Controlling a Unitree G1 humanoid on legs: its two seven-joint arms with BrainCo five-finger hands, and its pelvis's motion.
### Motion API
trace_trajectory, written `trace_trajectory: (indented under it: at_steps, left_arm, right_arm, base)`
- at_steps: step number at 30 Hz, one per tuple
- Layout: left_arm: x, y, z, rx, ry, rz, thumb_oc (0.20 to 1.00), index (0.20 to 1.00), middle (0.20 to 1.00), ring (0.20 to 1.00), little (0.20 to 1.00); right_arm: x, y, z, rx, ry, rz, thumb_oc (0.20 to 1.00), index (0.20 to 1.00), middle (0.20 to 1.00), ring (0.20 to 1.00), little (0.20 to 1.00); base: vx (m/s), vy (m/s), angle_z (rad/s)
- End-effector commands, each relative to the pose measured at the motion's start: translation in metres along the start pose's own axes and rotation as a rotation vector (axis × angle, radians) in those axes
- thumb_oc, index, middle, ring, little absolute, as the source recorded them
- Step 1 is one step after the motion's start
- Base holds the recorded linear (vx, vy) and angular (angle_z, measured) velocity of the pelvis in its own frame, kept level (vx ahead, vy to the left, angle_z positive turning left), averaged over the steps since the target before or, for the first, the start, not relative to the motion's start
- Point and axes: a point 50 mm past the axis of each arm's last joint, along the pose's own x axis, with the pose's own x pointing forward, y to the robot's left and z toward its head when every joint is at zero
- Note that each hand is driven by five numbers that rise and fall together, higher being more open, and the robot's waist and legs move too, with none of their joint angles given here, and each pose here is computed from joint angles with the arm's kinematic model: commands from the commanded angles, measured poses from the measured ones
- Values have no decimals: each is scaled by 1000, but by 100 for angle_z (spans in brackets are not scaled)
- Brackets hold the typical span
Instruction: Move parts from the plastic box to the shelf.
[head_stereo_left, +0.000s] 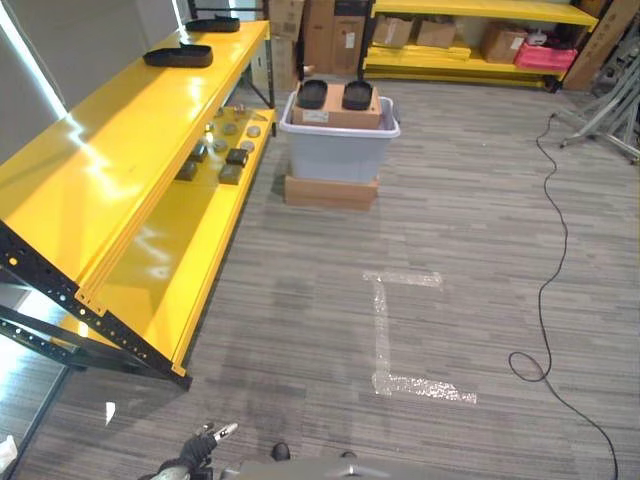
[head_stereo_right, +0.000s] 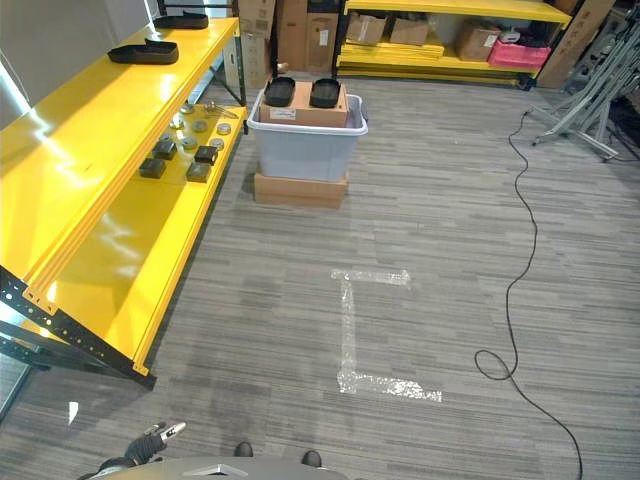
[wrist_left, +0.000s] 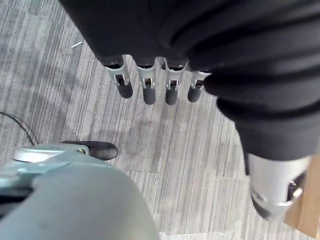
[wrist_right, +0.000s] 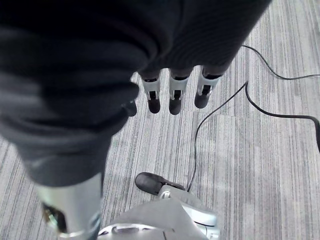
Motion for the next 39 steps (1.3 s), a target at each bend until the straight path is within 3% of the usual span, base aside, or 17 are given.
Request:
trace_trajectory:
  at_steps: [1, 27, 39]
  left_arm:
    - [4, 2, 12, 1, -25, 8, 1000, 1000, 1000, 1000, 1000]
    - [2, 5, -15, 9, 202, 112, 1000, 1000, 1000, 1000, 1000]
    - [3, 7, -13, 198, 246, 128, 1000, 1000, 1000, 1000, 1000]
  right_arm:
    - [0, -7, -5, -15, 33, -33, 1000, 1000, 1000, 1000, 1000]
    - [-1, 0, -25, 121, 188, -23, 1000, 1000, 1000, 1000, 1000]
    - [0, -2, -16, 34, 134, -17, 1000, 1000, 1000, 1000, 1000]
  base:
    - [0, 0, 0]
    - [9, 1, 0]
    - [0, 4, -2]
